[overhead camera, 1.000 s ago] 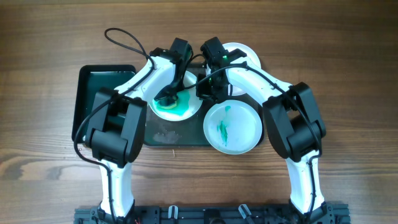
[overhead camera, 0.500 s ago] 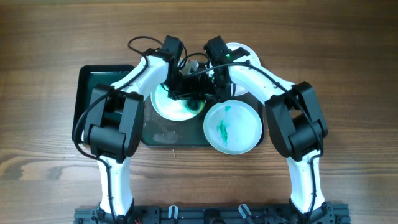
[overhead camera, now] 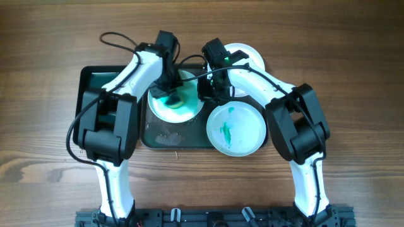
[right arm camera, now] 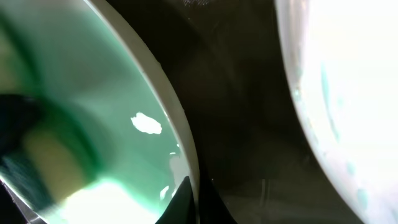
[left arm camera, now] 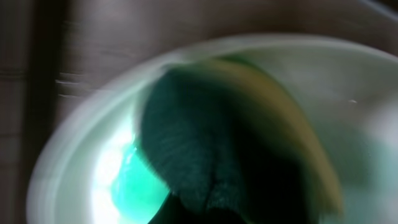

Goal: Clean dirty plates on tray and stack at the side

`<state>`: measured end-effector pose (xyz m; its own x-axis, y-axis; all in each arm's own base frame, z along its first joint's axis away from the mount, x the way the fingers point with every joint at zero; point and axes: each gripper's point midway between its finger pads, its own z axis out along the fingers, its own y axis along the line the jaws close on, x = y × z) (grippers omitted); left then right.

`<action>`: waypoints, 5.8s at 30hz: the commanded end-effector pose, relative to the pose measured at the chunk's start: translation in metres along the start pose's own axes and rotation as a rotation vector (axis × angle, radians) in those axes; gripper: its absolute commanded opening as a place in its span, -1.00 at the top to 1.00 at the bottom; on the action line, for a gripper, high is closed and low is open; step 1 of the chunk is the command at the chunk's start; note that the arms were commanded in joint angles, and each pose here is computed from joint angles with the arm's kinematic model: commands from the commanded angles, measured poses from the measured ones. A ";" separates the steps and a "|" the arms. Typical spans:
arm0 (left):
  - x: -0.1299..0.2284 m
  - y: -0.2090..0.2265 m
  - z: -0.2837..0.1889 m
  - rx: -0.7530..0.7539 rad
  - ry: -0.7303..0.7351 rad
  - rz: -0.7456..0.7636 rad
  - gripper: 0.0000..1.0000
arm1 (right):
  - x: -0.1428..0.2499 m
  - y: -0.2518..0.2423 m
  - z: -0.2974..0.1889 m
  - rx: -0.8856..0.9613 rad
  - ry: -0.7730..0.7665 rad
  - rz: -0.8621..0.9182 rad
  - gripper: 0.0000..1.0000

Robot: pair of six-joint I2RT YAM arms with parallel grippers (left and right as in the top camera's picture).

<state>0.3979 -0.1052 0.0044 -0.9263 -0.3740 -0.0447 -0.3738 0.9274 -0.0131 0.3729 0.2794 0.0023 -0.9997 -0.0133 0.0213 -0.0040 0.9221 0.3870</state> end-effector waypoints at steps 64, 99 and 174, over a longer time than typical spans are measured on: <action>-0.055 0.091 -0.145 0.010 -0.014 -0.025 0.92 | 0.051 0.079 -0.233 1.113 -1.065 -0.525 0.92; -0.048 0.055 -0.145 0.040 -0.040 0.044 0.92 | 0.013 0.024 -0.216 -0.029 -0.382 -0.190 0.92; -0.033 0.017 -0.146 0.058 -0.058 0.141 0.92 | 0.115 -0.173 -0.080 0.075 -0.048 0.095 0.38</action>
<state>0.4127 -0.0740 0.1342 -0.9655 -0.2532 -0.0607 -0.2510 0.9671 -0.0417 0.2638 0.0895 0.0230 -0.9953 0.0951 -0.0163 0.0839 0.9362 0.3412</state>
